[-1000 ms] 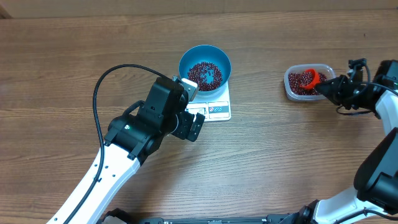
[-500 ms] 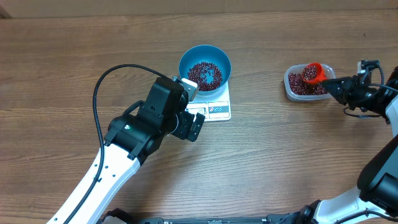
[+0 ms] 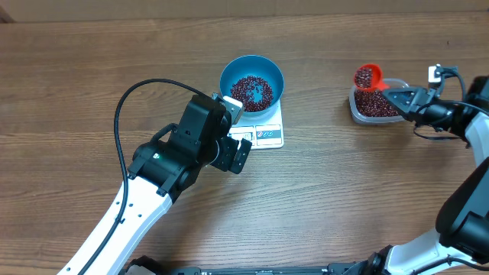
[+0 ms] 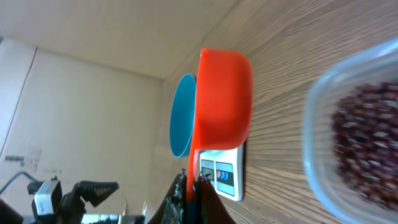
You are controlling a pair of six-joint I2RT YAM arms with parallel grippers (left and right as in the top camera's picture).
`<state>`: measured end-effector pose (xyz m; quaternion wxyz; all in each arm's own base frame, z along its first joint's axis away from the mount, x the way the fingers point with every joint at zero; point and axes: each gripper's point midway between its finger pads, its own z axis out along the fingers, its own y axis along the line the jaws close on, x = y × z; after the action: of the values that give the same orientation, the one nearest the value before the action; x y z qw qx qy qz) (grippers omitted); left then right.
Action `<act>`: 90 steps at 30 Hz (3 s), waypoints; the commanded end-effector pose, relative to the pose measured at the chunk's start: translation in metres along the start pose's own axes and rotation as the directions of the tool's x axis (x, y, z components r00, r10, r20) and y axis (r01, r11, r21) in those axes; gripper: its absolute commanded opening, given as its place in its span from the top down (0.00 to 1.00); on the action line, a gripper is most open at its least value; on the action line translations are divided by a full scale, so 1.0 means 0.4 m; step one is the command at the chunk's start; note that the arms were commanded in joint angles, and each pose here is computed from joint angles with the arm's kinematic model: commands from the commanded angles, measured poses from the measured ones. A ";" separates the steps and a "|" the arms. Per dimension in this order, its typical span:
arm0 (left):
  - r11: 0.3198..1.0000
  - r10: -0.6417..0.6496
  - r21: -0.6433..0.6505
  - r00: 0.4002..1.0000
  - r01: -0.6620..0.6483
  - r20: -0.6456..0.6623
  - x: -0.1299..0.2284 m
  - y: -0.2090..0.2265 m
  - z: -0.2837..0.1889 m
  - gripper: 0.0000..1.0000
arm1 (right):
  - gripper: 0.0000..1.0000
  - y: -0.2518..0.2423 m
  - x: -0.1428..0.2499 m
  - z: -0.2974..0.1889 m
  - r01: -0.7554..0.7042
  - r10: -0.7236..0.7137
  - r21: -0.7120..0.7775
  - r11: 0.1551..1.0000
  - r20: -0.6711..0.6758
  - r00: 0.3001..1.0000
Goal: Scoop item into bowl and weigh 150g on scale
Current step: 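Lift the filled scoop and carry it leftward over the blue bowl, then tilt the scoop with the right gripper to pour beans into the bowl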
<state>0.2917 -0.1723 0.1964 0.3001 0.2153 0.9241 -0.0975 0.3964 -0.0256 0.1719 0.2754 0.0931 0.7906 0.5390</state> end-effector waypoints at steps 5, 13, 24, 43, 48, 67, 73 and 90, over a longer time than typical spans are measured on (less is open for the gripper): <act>1.000 0.012 0.005 1.000 -0.012 -0.010 0.005 0.000 0.006 0.00 | 0.96 0.063 0.034 0.090 0.030 -0.038 -0.101 0.994 -0.085 0.996; 1.000 0.012 0.005 1.000 -0.012 -0.010 0.005 0.000 0.006 0.01 | 0.96 0.130 0.064 0.200 0.048 -0.075 -0.156 0.987 -0.171 0.982; 1.000 0.012 0.005 1.000 -0.012 -0.010 0.005 0.000 0.006 0.00 | 0.96 0.214 0.112 0.333 0.103 -0.151 -0.201 0.974 -0.244 0.958; 1.000 0.012 0.005 1.000 -0.012 -0.010 0.005 0.000 0.006 0.00 | 0.96 0.233 0.144 0.465 0.593 -0.617 -0.173 0.786 -0.161 0.771; 1.000 0.012 0.005 1.000 -0.012 -0.010 0.005 0.000 0.006 0.01 | 0.96 0.239 0.155 0.473 0.696 -0.724 -0.204 0.689 -0.140 0.676; 1.000 0.014 0.007 1.000 -0.014 -0.010 0.006 -0.002 0.006 0.00 | 0.96 0.232 0.148 0.475 0.934 -0.960 -0.225 0.279 -0.042 0.277; 1.000 0.014 0.007 1.000 -0.014 -0.010 0.006 -0.002 0.006 0.00 | 0.96 0.234 0.136 0.478 0.969 -0.991 -0.209 0.132 -0.007 0.133; 1.000 0.015 0.007 1.000 -0.014 -0.010 0.006 -0.002 0.006 0.00 | 0.96 0.255 0.114 0.481 0.984 -0.999 -0.180 0.007 0.045 0.015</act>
<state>0.2917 -0.1723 0.1964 0.3001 0.2153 0.9241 -0.0975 0.4484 0.1882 0.2036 0.5508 -0.5361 0.5890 0.2496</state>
